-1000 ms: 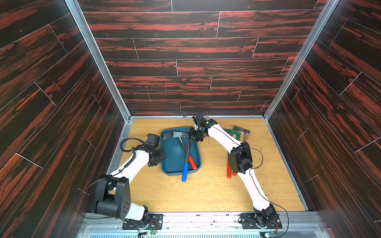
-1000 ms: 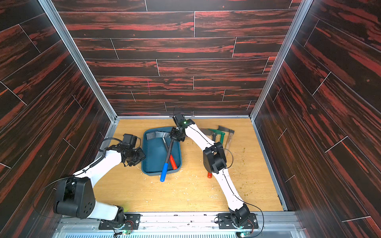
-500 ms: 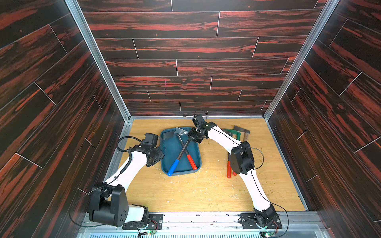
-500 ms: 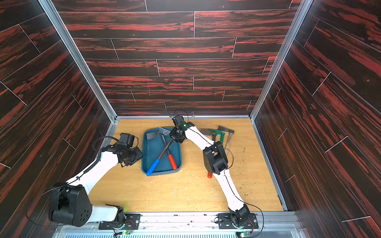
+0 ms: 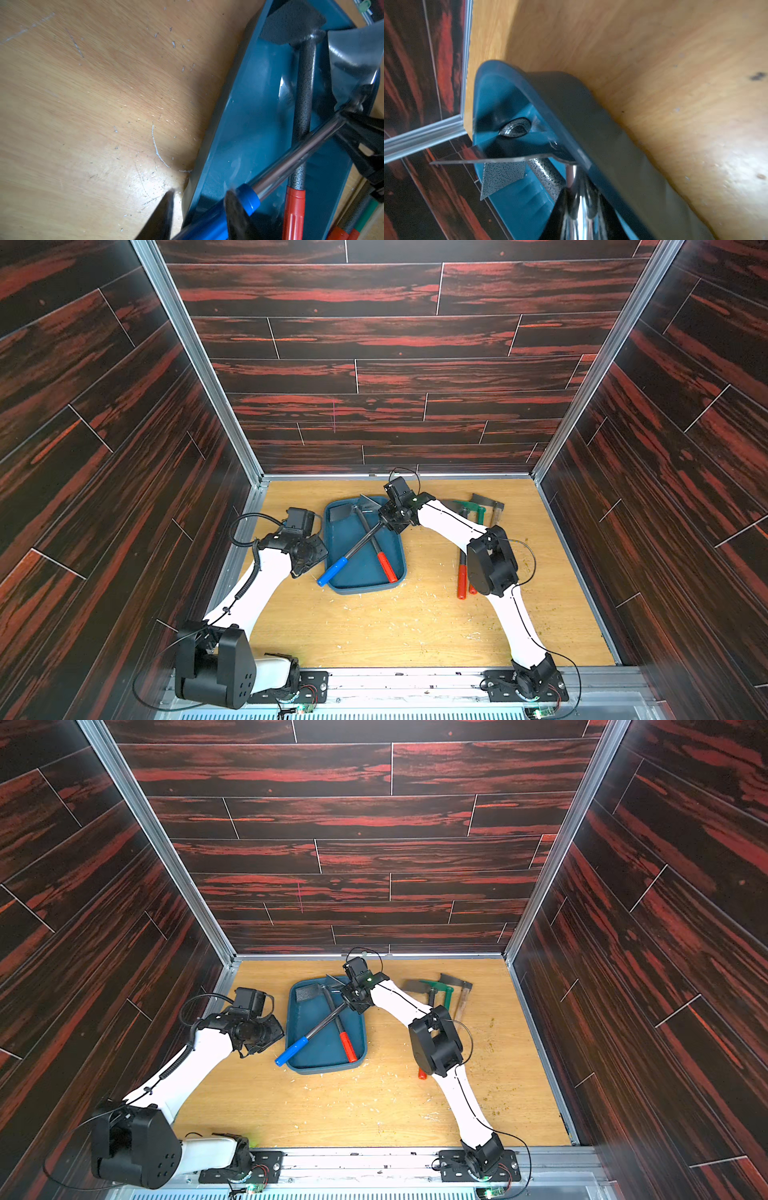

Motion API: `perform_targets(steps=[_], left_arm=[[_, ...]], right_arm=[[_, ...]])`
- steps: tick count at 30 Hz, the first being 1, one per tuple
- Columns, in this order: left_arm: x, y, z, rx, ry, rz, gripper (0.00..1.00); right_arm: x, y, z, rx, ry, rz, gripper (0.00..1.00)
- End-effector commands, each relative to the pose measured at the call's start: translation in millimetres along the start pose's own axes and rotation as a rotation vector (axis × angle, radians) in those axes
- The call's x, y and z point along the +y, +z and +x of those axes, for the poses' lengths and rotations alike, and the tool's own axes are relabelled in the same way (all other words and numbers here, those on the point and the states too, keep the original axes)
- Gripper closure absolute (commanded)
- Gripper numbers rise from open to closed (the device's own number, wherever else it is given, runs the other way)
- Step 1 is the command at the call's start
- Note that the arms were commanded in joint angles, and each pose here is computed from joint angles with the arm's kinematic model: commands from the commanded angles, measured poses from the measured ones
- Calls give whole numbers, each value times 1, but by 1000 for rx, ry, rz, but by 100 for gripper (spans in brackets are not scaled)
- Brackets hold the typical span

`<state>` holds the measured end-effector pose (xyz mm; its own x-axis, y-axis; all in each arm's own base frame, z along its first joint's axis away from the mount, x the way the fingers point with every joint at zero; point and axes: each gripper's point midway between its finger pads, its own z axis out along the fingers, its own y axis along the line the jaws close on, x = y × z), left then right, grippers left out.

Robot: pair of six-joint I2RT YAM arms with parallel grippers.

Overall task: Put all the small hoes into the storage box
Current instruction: Place the hoe in the storage box.

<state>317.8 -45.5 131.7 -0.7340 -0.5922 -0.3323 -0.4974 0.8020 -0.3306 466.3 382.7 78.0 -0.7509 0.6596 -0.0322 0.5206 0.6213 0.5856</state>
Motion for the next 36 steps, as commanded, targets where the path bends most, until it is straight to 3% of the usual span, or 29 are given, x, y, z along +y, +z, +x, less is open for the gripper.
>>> perform_targets(steps=[1,5,10,20,27,36], left_arm=[[3,-13,-5,-23,8,-5,55],[0,-15,-6,-26,6,8,55],[0,-19,-9,-35,6,12,55],[1,-24,-10,-45,14,10,55],[-4,-27,-14,-57,24,23,55],[-32,-48,-24,-112,116,40,55]], right_arm=[[6,-23,-12,-68,44,-20,100],[5,-24,-14,-68,35,-2,99],[1,-19,-12,-48,46,19,79],[15,-46,-21,-107,-21,33,53],[18,-76,-28,-176,-113,32,52],[16,-137,-69,-283,-460,67,53]])
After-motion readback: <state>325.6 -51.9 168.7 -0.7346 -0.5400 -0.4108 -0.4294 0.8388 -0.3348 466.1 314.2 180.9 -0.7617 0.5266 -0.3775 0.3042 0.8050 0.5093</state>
